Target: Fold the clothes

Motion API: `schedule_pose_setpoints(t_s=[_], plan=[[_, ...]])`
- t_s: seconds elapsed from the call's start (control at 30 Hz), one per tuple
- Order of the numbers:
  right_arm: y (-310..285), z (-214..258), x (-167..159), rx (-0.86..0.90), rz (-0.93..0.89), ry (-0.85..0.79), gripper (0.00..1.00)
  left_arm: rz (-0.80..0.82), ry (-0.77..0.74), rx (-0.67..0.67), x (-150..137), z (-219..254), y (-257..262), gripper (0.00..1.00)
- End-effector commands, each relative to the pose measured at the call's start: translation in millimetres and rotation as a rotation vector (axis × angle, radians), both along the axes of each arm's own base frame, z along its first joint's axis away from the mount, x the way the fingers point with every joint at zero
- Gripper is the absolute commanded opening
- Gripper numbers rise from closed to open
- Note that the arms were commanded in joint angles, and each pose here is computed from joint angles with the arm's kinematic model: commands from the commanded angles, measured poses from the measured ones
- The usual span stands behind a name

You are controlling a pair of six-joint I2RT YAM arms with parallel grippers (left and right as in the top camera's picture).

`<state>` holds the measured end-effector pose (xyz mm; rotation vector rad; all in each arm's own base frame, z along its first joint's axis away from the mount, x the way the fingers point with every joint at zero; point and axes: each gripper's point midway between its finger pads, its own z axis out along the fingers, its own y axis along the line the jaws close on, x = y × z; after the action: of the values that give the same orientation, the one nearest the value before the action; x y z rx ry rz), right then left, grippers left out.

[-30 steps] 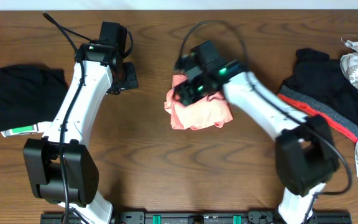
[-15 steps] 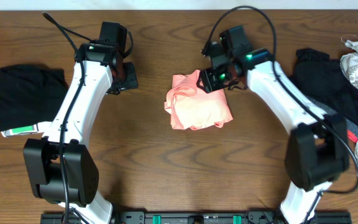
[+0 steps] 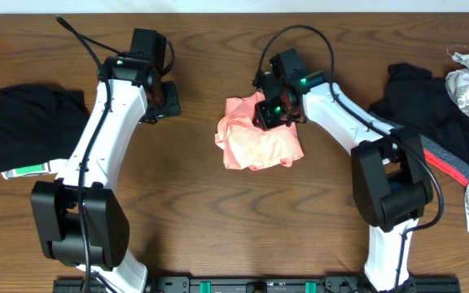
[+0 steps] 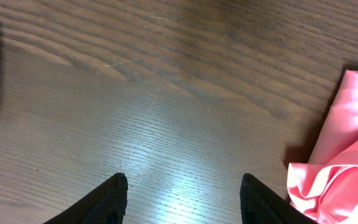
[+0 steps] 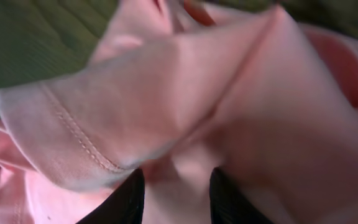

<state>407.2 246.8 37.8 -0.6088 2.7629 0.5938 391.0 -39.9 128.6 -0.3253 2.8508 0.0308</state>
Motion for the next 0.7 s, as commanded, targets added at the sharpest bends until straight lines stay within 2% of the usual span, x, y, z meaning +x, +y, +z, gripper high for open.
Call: schedule_pose_setpoints(t_s=[0.0,0.2,0.33,0.43,0.53,0.67], plan=[[22,-2,-4,0.038,0.040,-0.011,0.36,0.001,0.022,0.007,-2,-7,1,0.59],[44,10,13,0.104,0.031,-0.103,0.48,0.001,0.022,0.007,-2,-7,1,0.59],[57,24,32,0.152,0.011,-0.196,0.51,0.001,0.022,0.007,-2,-7,1,0.59],[68,37,46,0.199,0.012,-0.277,0.62,0.001,0.023,0.008,-2,-7,1,0.59],[71,46,54,0.223,0.012,-0.321,0.61,0.001,0.023,0.008,-2,-7,1,0.59],[52,47,58,0.212,-0.049,-0.279,0.52,0.000,0.027,0.008,-3,-8,1,0.59]])
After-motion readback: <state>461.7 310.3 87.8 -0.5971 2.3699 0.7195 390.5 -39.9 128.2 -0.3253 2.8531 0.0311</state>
